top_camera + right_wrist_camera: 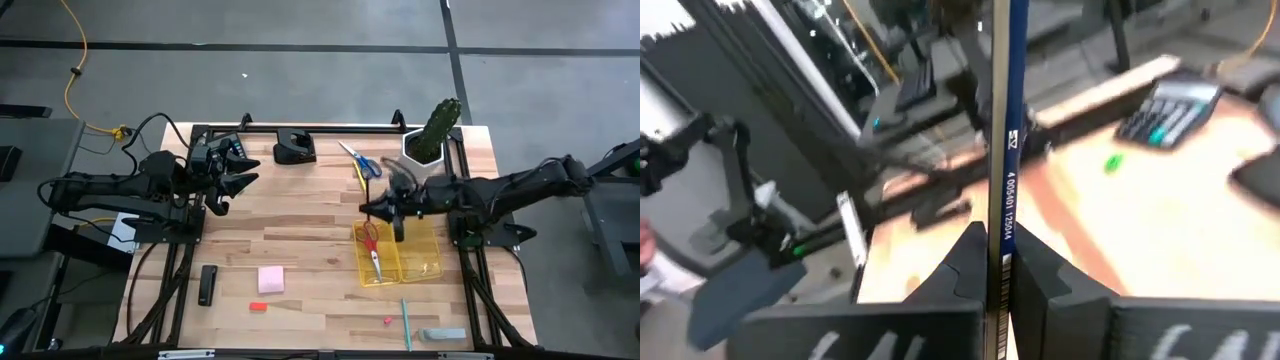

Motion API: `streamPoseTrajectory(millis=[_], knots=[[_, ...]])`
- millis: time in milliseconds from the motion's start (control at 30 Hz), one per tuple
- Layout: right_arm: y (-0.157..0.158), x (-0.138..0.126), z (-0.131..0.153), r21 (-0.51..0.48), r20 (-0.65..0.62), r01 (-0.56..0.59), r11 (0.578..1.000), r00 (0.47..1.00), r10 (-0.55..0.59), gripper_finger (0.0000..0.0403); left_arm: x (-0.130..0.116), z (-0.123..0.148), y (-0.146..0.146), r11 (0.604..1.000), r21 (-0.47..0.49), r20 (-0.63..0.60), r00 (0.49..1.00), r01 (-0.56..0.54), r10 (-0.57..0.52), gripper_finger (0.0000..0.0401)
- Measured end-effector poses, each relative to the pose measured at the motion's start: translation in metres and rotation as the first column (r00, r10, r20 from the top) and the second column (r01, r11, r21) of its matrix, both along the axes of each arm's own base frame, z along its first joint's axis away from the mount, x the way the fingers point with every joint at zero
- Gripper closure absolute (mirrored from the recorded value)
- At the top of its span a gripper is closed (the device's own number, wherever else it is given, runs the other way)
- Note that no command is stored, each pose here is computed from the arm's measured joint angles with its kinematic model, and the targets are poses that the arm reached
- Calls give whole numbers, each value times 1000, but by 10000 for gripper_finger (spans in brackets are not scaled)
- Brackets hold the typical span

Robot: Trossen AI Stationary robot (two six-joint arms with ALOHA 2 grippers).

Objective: Pack school essentials
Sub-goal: Put the black pencil into the yellow box

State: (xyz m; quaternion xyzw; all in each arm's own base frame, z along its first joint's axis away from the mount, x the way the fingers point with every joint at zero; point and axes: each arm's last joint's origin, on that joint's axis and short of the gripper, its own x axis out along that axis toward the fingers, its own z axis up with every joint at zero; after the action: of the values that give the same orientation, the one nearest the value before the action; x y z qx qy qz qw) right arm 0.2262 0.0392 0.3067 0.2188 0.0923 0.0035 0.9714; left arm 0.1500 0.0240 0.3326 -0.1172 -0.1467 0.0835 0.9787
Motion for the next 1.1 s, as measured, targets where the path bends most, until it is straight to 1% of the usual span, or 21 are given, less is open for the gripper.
streamPoseTrajectory(millis=[300, 400, 500, 633, 800, 867, 967, 1100], knots=[[51, 6, -35, 139, -209, 0, 990, 978, 29, 403, 0, 0, 0, 1000, 0, 0, 1000, 0, 0, 244], [65, 2, -47, 189, -292, 47, 981, 957, 10, 403, 0, 0, 0, 1000, 0, 0, 1000, 0, 0, 244], [76, -5, -58, 236, -367, 132, 963, 930, -37, 403, 0, 0, 0, 1000, 0, 0, 1000, 0, 0, 244], [86, -16, -67, 281, -433, 280, 918, 891, -139, 403, 0, 0, 0, 1000, 0, 0, 1000, 0, 0, 244], [91, -26, -79, 317, -515, 410, 855, 832, -207, 403, 0, 0, 0, 1000, -5, 1, 1000, 0, 0, 244], [94, -24, -84, 338, -533, 445, 829, 817, -221, 403, 0, 0, 0, 1000, -6, 1, 1000, -3, 3, 244], [97, -20, -95, 335, -567, 485, 808, 789, -238, 403, 0, 0, 0, 1000, -7, 1, 1000, -5, 5, 244], [97, -12, -111, 343, -630, 556, 757, 734, -254, 403, 0, 0, 0, 1000, -9, 1, 1000, -8, 8, 244]])
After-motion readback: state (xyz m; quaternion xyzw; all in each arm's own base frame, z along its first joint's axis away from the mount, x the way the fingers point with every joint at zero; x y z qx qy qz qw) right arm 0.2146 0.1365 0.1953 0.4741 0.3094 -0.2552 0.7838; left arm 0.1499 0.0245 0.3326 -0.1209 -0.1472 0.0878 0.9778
